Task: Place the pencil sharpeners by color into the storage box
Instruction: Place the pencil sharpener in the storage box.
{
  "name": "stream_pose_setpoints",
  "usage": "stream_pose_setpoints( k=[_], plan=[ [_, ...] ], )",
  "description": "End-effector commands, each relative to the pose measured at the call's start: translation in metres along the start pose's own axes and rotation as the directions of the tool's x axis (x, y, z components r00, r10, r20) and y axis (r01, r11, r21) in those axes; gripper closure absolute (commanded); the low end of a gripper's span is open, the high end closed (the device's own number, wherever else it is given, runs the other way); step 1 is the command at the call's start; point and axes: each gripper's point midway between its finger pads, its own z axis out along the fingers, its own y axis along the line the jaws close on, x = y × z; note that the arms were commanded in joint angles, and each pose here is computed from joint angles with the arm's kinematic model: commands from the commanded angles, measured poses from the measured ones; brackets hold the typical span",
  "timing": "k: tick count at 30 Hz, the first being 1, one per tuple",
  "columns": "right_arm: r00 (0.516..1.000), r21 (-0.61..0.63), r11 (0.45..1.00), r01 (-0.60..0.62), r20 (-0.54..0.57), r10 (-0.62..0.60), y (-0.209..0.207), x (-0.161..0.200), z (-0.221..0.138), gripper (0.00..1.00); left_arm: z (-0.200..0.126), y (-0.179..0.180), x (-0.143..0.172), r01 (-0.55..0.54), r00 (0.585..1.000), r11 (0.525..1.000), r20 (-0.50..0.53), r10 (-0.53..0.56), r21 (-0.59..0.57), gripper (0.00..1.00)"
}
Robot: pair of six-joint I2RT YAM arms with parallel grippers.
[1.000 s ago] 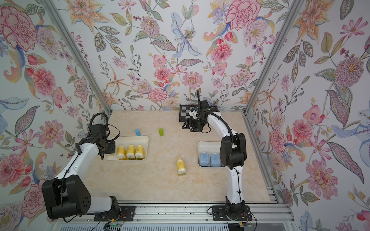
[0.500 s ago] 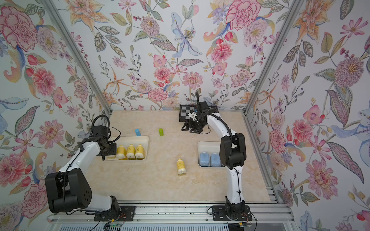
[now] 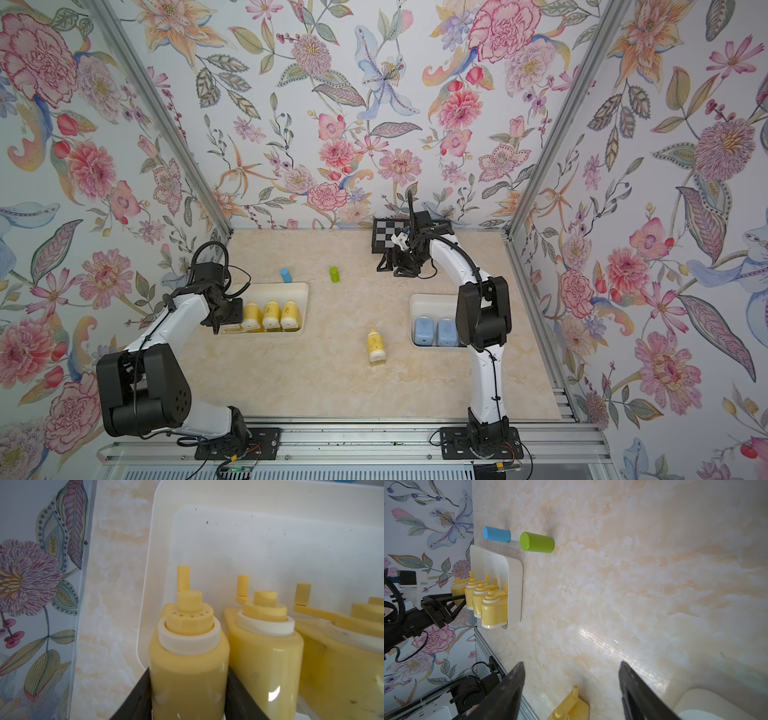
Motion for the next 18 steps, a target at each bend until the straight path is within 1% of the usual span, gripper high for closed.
stream_pose_setpoints(
  k=[1,9,18],
  plan=[
    [1.0,-0.011,1.0,0.012,-0.023,-0.012,0.0034,0.0071,0.0002,0.27,0.0042,0.0045,-0.0013,0.001,1.0,1.0,0.003,-0.001,-0.002,0.57],
    [1.0,-0.007,1.0,0.013,-0.022,-0.013,0.0032,0.0068,0.0008,0.28,0.0063,0.0022,-0.0047,0.002,1.0,1.0,0.004,-0.002,0.022,0.57],
    [1.0,-0.015,1.0,0.015,-0.022,-0.015,0.0034,0.0046,0.0019,0.28,-0.0009,-0.0019,-0.0113,0.005,0.999,0.998,0.032,-0.007,0.067,0.58]
  ],
)
